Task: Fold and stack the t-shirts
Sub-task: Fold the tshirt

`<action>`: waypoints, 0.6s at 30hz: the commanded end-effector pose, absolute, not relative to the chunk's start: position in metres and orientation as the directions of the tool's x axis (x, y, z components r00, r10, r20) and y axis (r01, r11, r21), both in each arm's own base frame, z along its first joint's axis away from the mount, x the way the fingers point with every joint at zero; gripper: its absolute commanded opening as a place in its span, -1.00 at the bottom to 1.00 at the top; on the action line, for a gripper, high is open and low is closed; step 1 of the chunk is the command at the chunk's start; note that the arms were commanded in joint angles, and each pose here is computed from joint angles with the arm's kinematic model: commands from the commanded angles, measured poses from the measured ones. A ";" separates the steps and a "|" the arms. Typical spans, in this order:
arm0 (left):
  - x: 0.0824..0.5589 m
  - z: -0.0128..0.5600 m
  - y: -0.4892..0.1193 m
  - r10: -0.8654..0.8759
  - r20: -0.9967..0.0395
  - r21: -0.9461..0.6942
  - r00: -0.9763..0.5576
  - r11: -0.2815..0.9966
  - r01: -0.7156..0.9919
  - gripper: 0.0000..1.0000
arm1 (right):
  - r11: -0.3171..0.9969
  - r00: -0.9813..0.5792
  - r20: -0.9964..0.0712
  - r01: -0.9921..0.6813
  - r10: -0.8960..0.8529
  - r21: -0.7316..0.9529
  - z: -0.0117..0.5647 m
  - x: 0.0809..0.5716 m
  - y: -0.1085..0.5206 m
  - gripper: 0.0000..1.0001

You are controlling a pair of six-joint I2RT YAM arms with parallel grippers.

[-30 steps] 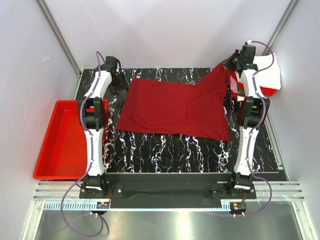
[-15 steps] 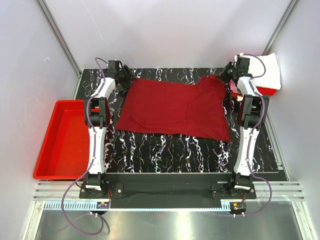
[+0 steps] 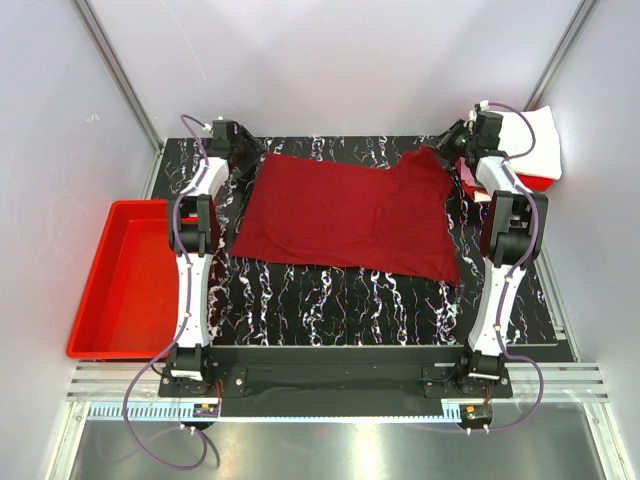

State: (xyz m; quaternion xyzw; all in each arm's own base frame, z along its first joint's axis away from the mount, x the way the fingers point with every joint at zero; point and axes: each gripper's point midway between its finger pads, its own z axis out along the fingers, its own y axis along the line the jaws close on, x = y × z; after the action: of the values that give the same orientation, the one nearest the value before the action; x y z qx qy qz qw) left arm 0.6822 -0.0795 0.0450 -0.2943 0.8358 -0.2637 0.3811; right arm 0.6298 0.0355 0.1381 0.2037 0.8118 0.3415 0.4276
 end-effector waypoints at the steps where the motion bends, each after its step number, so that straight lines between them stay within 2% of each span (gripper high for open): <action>1: 0.706 0.071 -0.062 -0.707 -0.561 -0.678 -0.431 0.691 -0.251 0.23 | 0.673 -0.498 -0.612 -0.072 0.615 0.736 0.185 0.631 0.045 -1.00; 2: 0.711 0.080 -0.063 -0.711 -0.562 -0.687 -0.423 0.686 -0.239 0.23 | 0.670 -0.497 -0.611 -0.078 0.616 0.739 0.185 0.631 0.045 -1.00; 6: 0.711 0.046 -0.079 -0.747 -0.471 -0.737 -0.470 0.626 -0.256 0.21 | 0.665 -0.499 -0.606 -0.077 0.619 0.743 0.180 0.631 0.047 -1.00; 9: 0.703 0.031 -0.092 -0.745 -0.444 -0.731 -0.497 0.622 -0.279 0.17 | 0.664 -0.504 -0.604 -0.077 0.617 0.744 0.174 0.631 0.047 -1.00; 18: 0.694 0.022 -0.109 -0.742 -0.414 -0.724 -0.528 0.619 -0.303 0.04 | 0.661 -0.515 -0.593 -0.067 0.619 0.748 0.161 0.631 0.047 -1.00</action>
State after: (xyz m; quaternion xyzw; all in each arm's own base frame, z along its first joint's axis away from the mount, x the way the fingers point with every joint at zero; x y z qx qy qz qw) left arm 0.7018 -0.0958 0.0417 -0.3196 0.8090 -0.3001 0.3917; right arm 0.6282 0.0404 0.1349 0.1979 0.8027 0.3583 0.4338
